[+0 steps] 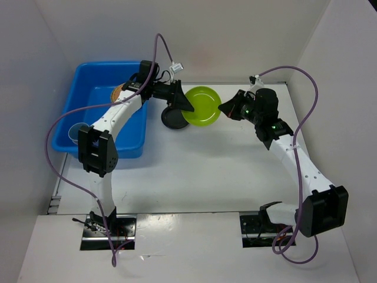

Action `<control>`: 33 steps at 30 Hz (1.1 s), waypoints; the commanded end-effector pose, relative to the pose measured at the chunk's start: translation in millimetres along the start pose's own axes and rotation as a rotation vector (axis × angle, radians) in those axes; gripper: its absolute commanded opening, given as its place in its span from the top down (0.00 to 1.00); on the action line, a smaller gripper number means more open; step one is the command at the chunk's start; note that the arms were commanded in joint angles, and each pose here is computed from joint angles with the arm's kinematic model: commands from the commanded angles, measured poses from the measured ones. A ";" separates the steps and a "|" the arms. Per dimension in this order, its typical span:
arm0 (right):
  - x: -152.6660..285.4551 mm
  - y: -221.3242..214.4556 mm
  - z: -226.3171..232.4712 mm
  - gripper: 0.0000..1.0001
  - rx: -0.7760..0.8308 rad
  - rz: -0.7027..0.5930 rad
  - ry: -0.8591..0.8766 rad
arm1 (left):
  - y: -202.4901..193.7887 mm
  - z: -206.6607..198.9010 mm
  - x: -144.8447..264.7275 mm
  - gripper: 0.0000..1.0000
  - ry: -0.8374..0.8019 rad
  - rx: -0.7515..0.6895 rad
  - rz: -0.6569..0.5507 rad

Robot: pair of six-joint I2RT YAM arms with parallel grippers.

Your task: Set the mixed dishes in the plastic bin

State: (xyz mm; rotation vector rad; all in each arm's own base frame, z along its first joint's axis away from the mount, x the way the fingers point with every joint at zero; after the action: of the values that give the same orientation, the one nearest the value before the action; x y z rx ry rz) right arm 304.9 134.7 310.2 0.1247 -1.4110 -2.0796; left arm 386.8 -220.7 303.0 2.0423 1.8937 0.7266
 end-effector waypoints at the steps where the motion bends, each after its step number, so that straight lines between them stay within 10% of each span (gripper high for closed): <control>1: 1.6 23.5 15.5 1.00 0.040 -0.094 0.067 | 3.0 -0.8 -8.0 0.38 -0.030 -0.064 0.020; 8: -1.0 21.7 13.9 1.00 0.037 -0.086 0.064 | 5.5 4.7 -18.2 1.00 0.026 -0.045 0.004; 12: -3.9 20.3 11.4 0.92 0.034 -0.081 0.051 | 13.1 1.4 -13.3 1.00 0.073 -0.022 -0.042; 17: -7.8 12.4 0.3 0.32 0.013 -0.087 -0.025 | 51.8 12.2 46.8 1.00 0.223 0.020 -0.256; 21: -14.1 9.9 -11.9 0.07 -0.020 -0.127 -0.117 | 82.0 22.0 116.0 1.00 0.388 0.061 -0.505; 27: -64.5 -14.9 -50.9 0.05 -0.093 -0.048 -0.266 | 97.1 60.1 211.0 1.00 0.713 0.199 -0.959; 33: -108.4 -39.0 -90.0 0.09 -0.228 0.022 -0.295 | 90.7 121.2 238.0 1.00 0.712 0.401 -1.110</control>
State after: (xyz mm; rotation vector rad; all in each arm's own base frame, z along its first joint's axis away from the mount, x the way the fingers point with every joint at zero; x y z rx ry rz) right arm 383.0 134.1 192.3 -0.3665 -1.3578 -2.1693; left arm 514.5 20.8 284.7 0.7046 3.2264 0.9104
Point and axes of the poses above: each gripper's point midway between its finger pads, its own x axis back along the fingers, its own z axis along the line the jaws close on, y = z × x, the point moved 8 cm from there along x, back along the fingers, and after that the axes turned 12 degrees about x, right-handed, at the moved point
